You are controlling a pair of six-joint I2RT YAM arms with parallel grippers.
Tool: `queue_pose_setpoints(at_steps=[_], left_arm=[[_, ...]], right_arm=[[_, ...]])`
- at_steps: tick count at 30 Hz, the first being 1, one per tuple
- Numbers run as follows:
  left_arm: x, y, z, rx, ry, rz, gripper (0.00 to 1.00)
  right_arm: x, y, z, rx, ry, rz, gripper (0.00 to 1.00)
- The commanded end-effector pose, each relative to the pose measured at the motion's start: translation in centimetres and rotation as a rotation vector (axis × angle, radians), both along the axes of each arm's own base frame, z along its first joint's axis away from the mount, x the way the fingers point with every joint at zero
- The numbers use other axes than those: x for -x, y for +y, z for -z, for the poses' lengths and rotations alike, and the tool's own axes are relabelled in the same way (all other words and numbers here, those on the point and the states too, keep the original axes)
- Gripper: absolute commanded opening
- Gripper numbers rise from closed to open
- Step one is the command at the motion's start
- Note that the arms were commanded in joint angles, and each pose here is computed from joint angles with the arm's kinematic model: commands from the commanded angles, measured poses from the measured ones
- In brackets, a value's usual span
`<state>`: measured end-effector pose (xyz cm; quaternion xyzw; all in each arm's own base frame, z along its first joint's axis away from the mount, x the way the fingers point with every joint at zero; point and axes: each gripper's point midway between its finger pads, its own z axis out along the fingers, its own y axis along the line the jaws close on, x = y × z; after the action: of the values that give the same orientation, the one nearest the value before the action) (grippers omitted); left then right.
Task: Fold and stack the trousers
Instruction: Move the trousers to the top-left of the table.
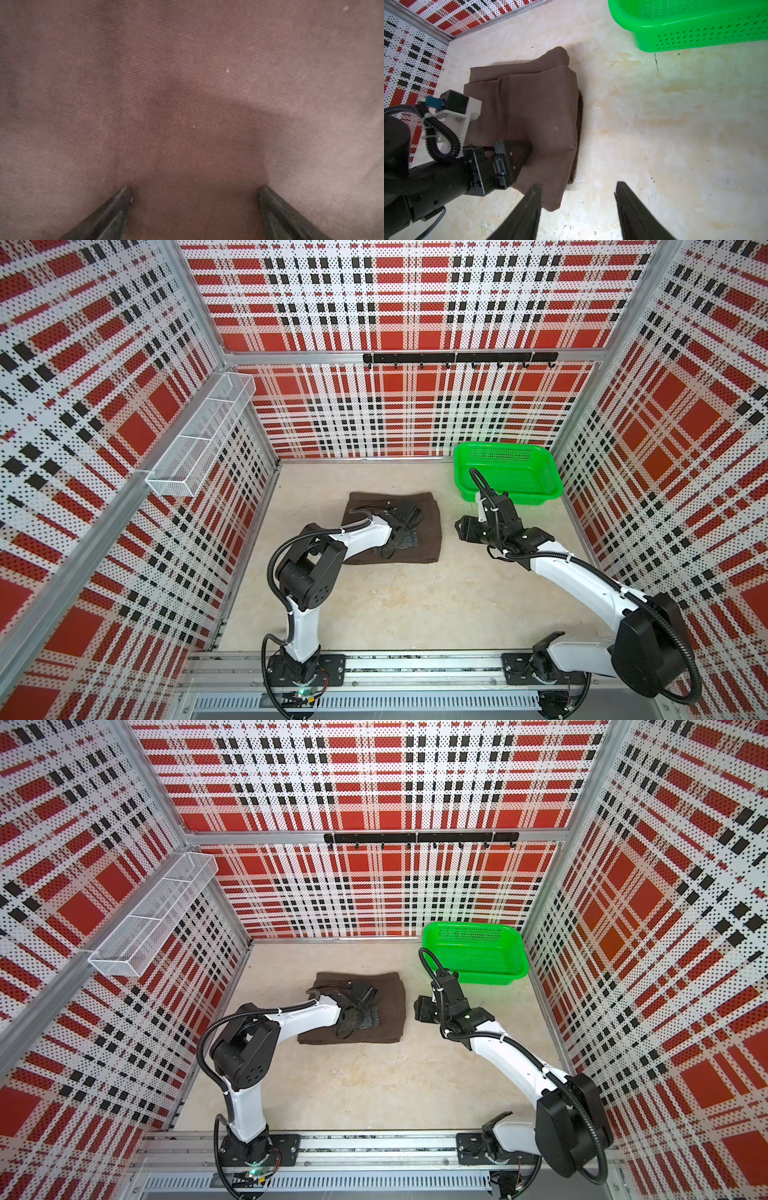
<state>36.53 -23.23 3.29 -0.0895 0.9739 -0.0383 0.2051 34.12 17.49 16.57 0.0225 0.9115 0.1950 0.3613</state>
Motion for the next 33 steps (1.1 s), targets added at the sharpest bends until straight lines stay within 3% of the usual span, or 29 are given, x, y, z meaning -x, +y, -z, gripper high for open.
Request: queue_pose_setpoints(at_steps=[1, 33], left_arm=[[0.9, 1.7, 2.4, -0.028, 0.069, -0.028, 0.98], [-4.6, 9.7, 3.0, -0.075, 0.082, -0.111, 0.98]], right_arm=[[-0.4, 0.2, -1.1, -0.024, -0.038, 0.000, 0.60], [-0.5, 3.0, -0.2, -0.077, 0.009, -0.067, 0.60]])
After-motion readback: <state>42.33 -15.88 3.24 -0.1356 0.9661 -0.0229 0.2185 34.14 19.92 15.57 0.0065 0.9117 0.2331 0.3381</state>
